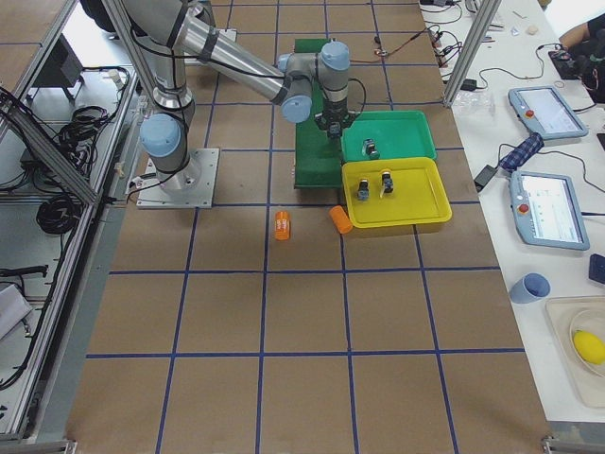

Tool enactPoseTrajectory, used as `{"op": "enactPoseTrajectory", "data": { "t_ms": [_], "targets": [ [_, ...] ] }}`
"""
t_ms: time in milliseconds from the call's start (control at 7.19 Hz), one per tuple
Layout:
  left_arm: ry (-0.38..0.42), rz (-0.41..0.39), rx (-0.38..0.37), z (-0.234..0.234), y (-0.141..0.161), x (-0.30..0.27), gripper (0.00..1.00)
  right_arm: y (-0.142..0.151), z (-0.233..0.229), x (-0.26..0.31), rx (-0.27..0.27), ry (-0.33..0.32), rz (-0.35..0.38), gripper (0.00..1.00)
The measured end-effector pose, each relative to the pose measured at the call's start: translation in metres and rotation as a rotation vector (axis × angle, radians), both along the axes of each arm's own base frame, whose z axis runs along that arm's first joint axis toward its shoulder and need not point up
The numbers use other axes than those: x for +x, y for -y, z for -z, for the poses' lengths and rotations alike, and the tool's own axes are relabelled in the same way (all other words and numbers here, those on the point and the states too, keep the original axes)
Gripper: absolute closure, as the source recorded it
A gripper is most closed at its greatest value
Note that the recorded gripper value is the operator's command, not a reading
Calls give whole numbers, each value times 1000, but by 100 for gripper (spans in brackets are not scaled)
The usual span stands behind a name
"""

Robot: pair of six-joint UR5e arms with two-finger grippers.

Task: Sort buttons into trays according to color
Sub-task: 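Place the green button in the green tray with the right gripper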

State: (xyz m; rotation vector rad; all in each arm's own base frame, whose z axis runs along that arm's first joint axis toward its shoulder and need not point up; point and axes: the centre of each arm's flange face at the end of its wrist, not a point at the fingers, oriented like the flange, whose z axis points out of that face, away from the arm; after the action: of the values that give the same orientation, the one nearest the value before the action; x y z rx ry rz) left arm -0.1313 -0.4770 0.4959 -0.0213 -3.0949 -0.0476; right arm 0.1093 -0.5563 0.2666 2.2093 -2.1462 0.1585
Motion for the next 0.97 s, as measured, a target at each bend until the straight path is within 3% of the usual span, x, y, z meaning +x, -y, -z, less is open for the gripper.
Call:
{"op": "enactPoseTrajectory", "data": {
  "t_ms": [139,278,556,974],
  "targets": [
    [0,1,0,0,0,0,0,41,3,-1,-11,4,15,74],
    [0,2,1,1,0,1,0,73,22,1,6,5,28,1],
    [3,0,1,0,1,3,0,91,45,5,56,2,32,0],
    [-1,-9,5,0,1,8,0,79,-16,6,68,3,62,0]
  ]
}}
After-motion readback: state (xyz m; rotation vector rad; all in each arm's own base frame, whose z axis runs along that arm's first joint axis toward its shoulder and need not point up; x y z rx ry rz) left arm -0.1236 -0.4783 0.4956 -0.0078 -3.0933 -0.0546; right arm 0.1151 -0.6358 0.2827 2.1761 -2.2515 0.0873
